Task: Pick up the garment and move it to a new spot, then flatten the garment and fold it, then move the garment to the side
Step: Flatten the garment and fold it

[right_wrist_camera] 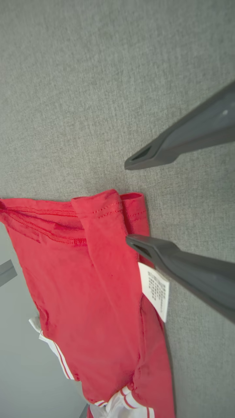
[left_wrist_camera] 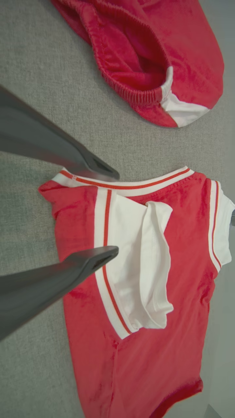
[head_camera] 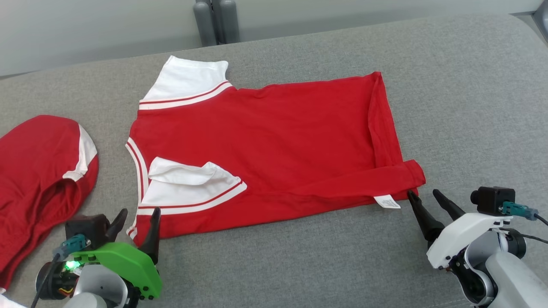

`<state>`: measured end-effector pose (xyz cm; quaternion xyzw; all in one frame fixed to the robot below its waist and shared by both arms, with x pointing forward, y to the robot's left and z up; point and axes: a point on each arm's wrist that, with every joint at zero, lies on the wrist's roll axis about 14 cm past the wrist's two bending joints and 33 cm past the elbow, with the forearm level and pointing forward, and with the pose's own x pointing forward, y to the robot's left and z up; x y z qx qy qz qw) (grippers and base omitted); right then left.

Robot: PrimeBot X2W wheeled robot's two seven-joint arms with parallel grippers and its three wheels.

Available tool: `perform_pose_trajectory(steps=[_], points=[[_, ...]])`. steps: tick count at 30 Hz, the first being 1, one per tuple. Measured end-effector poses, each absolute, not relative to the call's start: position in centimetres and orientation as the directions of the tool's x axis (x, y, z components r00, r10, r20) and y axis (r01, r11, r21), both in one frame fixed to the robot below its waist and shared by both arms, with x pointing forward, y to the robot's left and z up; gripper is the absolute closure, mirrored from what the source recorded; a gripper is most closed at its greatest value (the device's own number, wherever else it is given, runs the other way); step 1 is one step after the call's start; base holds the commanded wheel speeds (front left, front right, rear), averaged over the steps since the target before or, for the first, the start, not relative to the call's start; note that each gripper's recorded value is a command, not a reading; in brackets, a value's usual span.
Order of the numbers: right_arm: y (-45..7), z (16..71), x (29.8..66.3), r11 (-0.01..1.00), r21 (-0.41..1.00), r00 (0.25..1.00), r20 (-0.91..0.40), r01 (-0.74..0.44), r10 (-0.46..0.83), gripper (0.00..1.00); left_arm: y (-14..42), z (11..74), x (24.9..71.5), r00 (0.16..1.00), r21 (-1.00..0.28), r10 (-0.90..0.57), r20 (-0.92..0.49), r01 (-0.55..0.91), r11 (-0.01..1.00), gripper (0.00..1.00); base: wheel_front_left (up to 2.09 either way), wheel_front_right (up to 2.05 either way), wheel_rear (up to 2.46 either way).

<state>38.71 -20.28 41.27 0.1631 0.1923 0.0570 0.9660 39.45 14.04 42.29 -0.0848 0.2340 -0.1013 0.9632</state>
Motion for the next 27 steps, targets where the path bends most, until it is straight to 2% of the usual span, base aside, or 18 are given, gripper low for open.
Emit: perform_pose_trajectory(steps=[5, 14, 27], points=[[-19.9, 40.1, 39.4, 0.944, 0.325, 0.899, -0.395, -0.055, 0.189, 0.0, 14.3, 41.7, 40.2, 0.853, -0.195, -0.228, -0.47, 0.152, 0.969, 0.0, 0.0, 0.0, 0.0], [-19.0, 38.9, 39.9, 0.953, 0.285, 0.873, -0.435, -0.1, 0.221, 0.0, 14.9, 38.3, 38.6, 0.745, -0.154, -0.21, -0.633, 0.145, 0.977, 0.0, 0.0, 0.0, 0.0], [-18.7, 38.6, 40.6, 0.955, 0.278, 0.837, -0.494, -0.102, 0.234, 0.0, 14.9, 38.0, 38.2, 0.704, -0.171, -0.214, -0.677, 0.132, 0.976, 0.0, 0.0, 0.0, 0.0]])
